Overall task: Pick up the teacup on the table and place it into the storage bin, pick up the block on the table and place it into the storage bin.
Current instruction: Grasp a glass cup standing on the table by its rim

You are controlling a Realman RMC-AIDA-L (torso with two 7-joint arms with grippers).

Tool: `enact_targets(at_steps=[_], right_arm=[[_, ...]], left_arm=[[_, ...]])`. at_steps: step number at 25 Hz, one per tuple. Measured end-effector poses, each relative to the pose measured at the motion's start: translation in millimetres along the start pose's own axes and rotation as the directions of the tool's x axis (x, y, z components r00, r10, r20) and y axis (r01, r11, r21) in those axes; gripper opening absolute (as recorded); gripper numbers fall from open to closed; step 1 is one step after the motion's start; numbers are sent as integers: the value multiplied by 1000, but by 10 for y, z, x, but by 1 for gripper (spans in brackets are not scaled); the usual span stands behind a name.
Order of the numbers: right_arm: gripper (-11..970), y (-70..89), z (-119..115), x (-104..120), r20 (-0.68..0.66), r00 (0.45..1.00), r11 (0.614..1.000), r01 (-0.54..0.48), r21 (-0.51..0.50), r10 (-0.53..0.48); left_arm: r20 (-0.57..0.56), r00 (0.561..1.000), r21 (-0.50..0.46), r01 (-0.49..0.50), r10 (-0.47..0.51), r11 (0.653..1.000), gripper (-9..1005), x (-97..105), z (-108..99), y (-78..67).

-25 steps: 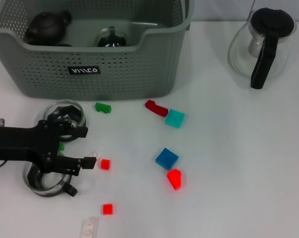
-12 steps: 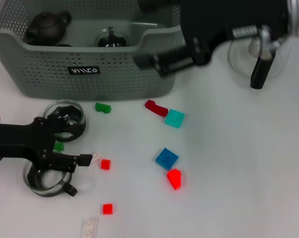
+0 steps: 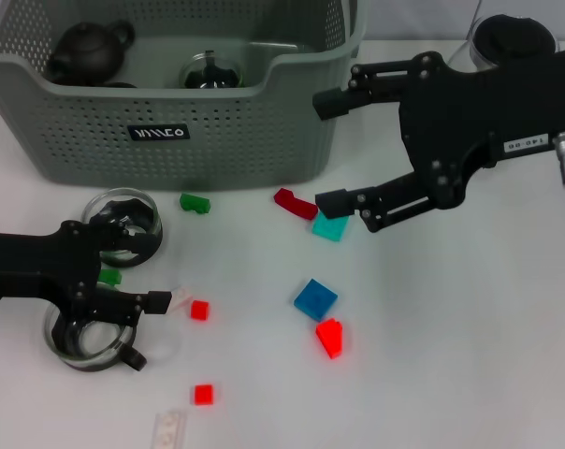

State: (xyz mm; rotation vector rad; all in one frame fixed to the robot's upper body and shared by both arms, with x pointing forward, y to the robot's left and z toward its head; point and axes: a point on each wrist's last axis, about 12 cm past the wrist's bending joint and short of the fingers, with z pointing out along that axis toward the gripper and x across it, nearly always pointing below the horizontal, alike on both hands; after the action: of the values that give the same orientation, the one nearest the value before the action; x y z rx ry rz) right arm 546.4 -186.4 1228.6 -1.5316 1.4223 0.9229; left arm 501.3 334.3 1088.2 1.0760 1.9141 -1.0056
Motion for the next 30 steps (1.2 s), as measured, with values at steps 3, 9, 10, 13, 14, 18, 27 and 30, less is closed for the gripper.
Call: enact_targets(at_steps=[3, 9, 10, 13, 14, 18, 27, 30], right_arm=[[931, 4, -13, 36, -5, 1000, 1000, -14, -10, 14], [930, 1, -22, 89, -29, 999, 1000, -26, -12, 26], [930, 1, -20, 95, -31, 999, 1000, -29, -13, 28], [929, 1, -11, 99, -33, 999, 999, -31, -17, 30], [929, 2, -9, 98, -33, 999, 999, -30, -18, 29], [929, 1, 22, 89, -35, 999, 999, -28, -31, 27], [927, -30, 86, 151, -77, 996, 997, -55, -57, 51], [927, -35, 89, 156, -86, 995, 997, -55, -56, 50]], left_arm=[[0, 1000, 0, 0, 0, 1000, 902, 1, 1, -1], [1, 1000, 2, 3, -3, 1000, 902, 9, 7, -7], [2, 1000, 2, 4, -4, 1000, 902, 11, 8, -8], [3, 1000, 2, 6, -6, 1000, 902, 16, 12, -13], [3, 1000, 2, 6, -6, 1000, 902, 19, 12, -14], [2, 1000, 0, 9, -9, 1000, 902, 31, 5, -19], [-1, 1000, -1, 9, -9, 1000, 902, 33, 3, -17], [-1, 1000, 1, 7, -7, 1000, 902, 24, 7, -14]])
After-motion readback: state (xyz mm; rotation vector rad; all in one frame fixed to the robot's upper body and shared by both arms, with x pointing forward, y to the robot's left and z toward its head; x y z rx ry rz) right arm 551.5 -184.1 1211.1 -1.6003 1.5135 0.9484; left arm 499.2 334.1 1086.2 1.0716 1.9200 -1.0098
